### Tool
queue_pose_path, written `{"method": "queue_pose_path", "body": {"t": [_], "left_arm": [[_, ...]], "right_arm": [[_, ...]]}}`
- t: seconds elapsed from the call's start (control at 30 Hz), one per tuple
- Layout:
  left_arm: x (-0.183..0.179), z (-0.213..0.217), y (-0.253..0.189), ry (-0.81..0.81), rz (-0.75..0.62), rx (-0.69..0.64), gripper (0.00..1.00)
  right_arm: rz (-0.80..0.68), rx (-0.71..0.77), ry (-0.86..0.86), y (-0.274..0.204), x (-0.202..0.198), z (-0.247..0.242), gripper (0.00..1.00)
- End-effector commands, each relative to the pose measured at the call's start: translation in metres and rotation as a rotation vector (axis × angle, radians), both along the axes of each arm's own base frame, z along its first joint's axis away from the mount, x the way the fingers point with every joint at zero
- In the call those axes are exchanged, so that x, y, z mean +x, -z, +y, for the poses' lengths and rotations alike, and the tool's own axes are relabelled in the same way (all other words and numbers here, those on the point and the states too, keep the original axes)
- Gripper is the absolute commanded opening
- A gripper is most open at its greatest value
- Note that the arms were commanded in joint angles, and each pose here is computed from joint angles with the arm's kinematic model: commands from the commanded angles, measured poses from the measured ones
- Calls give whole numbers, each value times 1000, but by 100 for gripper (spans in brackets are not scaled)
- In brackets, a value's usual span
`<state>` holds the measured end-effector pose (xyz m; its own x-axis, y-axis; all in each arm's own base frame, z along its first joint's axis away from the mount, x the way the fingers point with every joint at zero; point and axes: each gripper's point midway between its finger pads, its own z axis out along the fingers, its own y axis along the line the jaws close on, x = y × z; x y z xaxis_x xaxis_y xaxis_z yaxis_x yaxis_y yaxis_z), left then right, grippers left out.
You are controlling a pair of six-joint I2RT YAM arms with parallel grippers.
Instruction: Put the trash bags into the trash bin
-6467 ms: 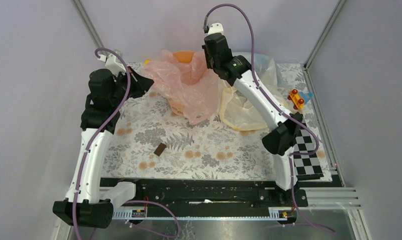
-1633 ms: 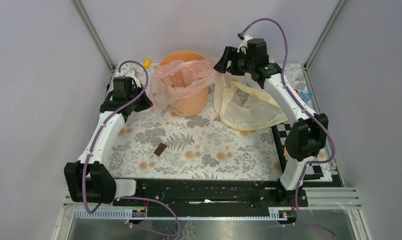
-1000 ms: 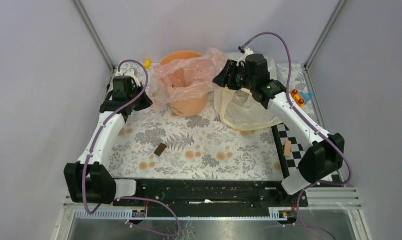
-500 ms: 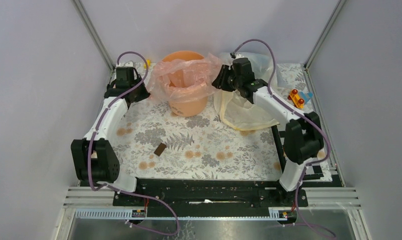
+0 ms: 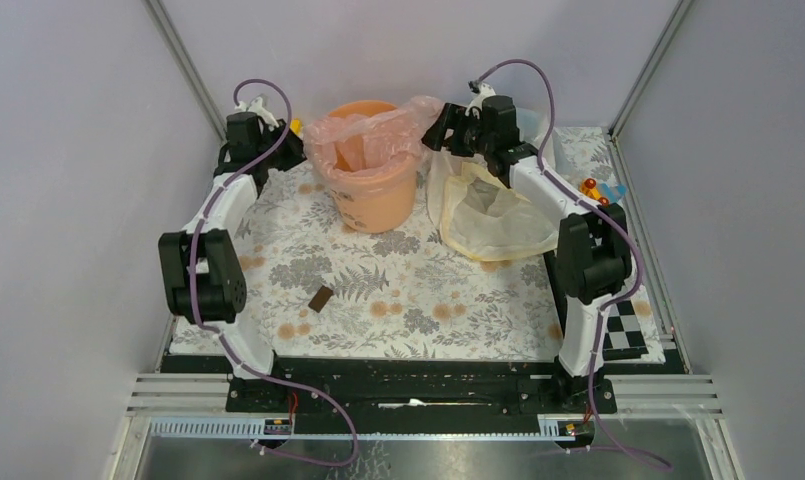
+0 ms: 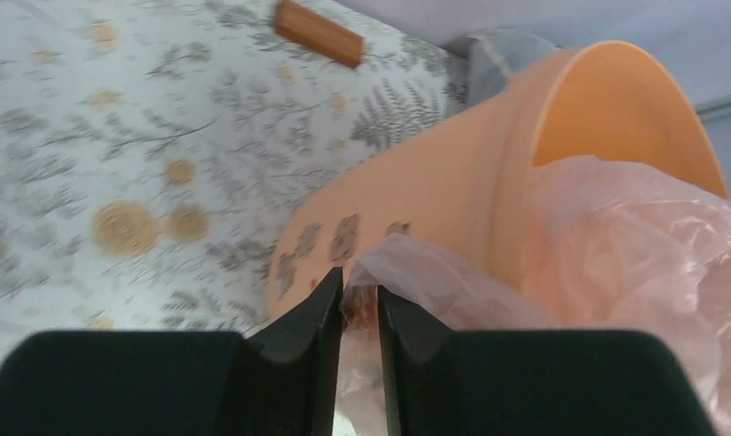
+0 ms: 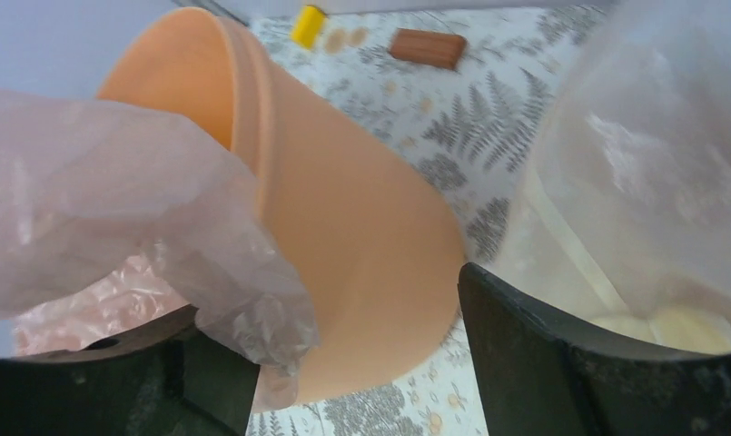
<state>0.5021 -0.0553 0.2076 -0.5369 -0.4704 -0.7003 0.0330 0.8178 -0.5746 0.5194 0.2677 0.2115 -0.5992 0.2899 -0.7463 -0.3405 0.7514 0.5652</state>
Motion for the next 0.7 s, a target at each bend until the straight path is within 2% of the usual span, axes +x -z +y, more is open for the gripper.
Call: {"method": "queue_pose_path", "body": {"t": [0.0, 0.17, 0.3, 0.5, 0.53, 0.67], "left_arm": [[25, -37, -32, 185, -132, -151, 24], [32, -72, -27, 347, -135, -263, 26], [21, -98, -26, 484, -121, -359, 20], [-12, -130, -13, 540, -44, -286, 19], [-20, -137, -12, 556, -33, -279, 19], [-46, -152, -9, 554, 32, -224, 19]], "right_arm": [[-188, 150, -251, -44, 3, 35, 78], [-211, 224, -392, -42, -14, 55, 71], [-206, 290, -459, -41, -33, 62, 67], [-178, 305, -409, -28, -74, 46, 60], [-197, 308, -390, -38, -80, 42, 59], [-151, 315, -326, -29, -119, 23, 54]]}}
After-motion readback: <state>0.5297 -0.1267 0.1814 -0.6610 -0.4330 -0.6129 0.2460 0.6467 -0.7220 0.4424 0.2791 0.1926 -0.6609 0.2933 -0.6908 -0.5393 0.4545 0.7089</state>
